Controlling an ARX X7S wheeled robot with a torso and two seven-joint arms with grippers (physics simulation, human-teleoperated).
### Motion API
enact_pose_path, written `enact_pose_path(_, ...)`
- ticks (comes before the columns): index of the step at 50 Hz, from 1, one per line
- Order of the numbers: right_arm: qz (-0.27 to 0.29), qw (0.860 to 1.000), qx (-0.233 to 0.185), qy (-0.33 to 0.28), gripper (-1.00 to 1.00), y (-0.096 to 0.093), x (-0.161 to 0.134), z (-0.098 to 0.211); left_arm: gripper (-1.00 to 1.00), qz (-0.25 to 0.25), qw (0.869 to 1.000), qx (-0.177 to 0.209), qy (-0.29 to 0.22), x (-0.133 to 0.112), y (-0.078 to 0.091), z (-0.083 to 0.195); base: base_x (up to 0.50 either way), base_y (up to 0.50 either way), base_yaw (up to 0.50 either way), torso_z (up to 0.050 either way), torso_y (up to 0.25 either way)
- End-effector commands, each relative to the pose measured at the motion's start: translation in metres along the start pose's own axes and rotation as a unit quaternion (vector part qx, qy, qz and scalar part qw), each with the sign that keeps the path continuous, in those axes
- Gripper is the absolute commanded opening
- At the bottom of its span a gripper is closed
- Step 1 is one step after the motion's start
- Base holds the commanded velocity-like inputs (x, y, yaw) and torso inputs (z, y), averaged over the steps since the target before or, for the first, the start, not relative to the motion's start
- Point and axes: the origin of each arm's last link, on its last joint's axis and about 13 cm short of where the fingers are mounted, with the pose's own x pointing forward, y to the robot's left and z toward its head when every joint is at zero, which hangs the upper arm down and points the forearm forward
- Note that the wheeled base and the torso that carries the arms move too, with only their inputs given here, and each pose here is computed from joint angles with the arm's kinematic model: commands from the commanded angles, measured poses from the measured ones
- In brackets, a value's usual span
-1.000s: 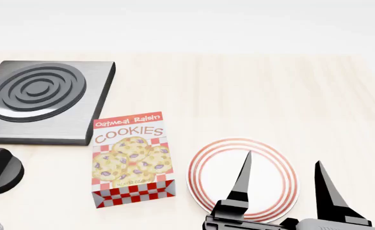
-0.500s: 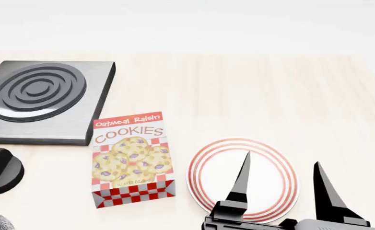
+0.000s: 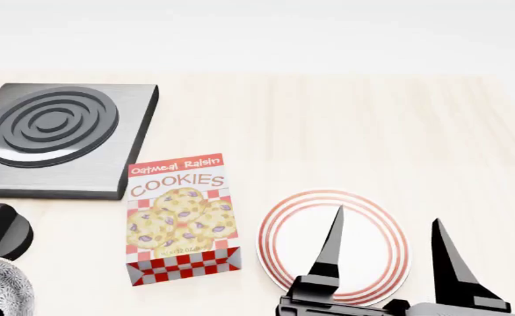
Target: Pick the akita bowl from table center and place it on the plate.
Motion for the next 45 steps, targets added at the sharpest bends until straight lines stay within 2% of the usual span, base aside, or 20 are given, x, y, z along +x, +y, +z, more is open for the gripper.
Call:
enact_pose_path(1,-0.002,1.000,0.001,-0.011,1.00,-0.001,0.000,0.004,-1.00,-0.090,0.993,0.014,-0.079,-0.008,-0.012,0.015,0.00,0.00,0.00,0.000,0.000)
enact_pose_path(2,-0.002,1.000,0.001,-0.010,1.00,-0.001,0.000,0.004,-1.00,-0.116,0.988,0.020,-0.096,-0.010,-0.014,0.017,0.00,0.00,0.00,0.000,0.000)
enact_pose_path(7,-0.001,1.000,0.003,-0.008,1.00,-0.001,0.000,0.003,-1.00,-0.148,0.977,0.049,-0.145,-0.010,-0.026,0.021,0.00,0.00,0.00,0.000,0.000)
enact_pose_path(11,-0.001,1.000,0.003,-0.008,1.00,-0.001,0.000,0.003,-1.00,-0.188,0.959,0.069,-0.202,-0.009,-0.038,0.020,0.00,0.00,0.00,0.000,0.000)
enact_pose_path(13,-0.001,1.000,0.002,-0.008,1.00,-0.001,0.000,0.002,-1.00,-0.201,0.954,0.074,-0.210,-0.009,-0.042,0.020,0.00,0.00,0.00,0.000,0.000)
enact_pose_path(14,-0.001,1.000,0.002,-0.008,1.00,-0.002,0.000,0.002,-1.00,-0.214,0.947,0.087,-0.223,-0.011,-0.049,0.025,0.00,0.00,0.00,0.000,0.000)
enact_pose_path(16,-0.001,1.000,0.001,-0.009,1.00,-0.002,0.001,0.003,-1.00,-0.243,0.937,0.087,-0.235,-0.012,-0.057,0.027,0.00,0.00,0.00,0.000,0.000)
enact_pose_path(21,-0.004,1.000,-0.001,-0.010,1.00,-0.004,0.001,0.003,-1.00,-0.286,0.917,0.100,-0.259,-0.012,-0.066,0.027,0.00,0.00,0.00,0.000,0.000)
enact_pose_path(23,-0.004,1.000,-0.003,-0.009,1.00,-0.006,0.002,0.003,-1.00,-0.301,0.909,0.094,-0.272,-0.011,-0.068,0.028,0.00,0.00,0.00,0.000,0.000)
enact_pose_path(28,-0.002,1.000,-0.003,-0.010,1.00,-0.007,0.003,0.004,-1.00,-0.346,0.889,0.115,-0.278,-0.011,-0.072,0.027,0.00,0.00,0.00,0.000,0.000)
enact_pose_path(29,0.001,1.000,-0.003,-0.009,1.00,-0.007,0.003,0.004,-1.00,-0.360,0.879,0.133,-0.282,-0.011,-0.072,0.026,0.00,0.00,0.00,0.000,0.000)
enact_pose_path(32,0.014,1.000,-0.006,-0.005,1.00,-0.007,0.003,0.004,-1.00,-0.413,0.865,0.116,-0.258,-0.013,-0.072,0.025,0.00,0.00,0.00,0.000,0.000)
enact_pose_path(34,0.016,1.000,-0.007,-0.004,1.00,-0.009,0.003,0.004,-1.00,-0.432,0.858,0.123,-0.249,-0.012,-0.071,0.023,0.00,0.00,0.00,0.000,0.000)
enact_pose_path(38,0.039,0.999,-0.013,0.004,1.00,-0.008,0.003,0.006,-1.00,-0.446,0.852,0.127,-0.242,-0.008,-0.068,0.020,0.00,0.00,0.00,0.000,0.000)
enact_pose_path(40,0.047,0.998,-0.037,0.010,1.00,-0.008,0.003,0.006,-1.00,-0.459,0.850,0.116,-0.232,-0.009,-0.067,0.021,0.00,0.00,0.00,0.000,0.000)
enact_pose_path(42,0.059,0.998,-0.033,0.017,1.00,-0.008,0.002,0.005,-1.00,-0.469,0.846,0.126,-0.221,-0.008,-0.065,0.018,0.00,0.00,0.00,0.000,0.000)
enact_pose_path(44,0.062,0.997,-0.034,0.018,1.00,-0.008,0.003,0.007,-1.00,-0.467,0.847,0.127,-0.218,-0.007,-0.065,0.017,0.00,0.00,0.00,0.000,0.000)
enact_pose_path(45,0.065,0.997,-0.034,0.018,1.00,-0.009,0.003,0.009,-1.00,-0.481,0.841,0.127,-0.212,-0.009,-0.064,0.017,0.00,0.00,0.00,0.000,0.000)
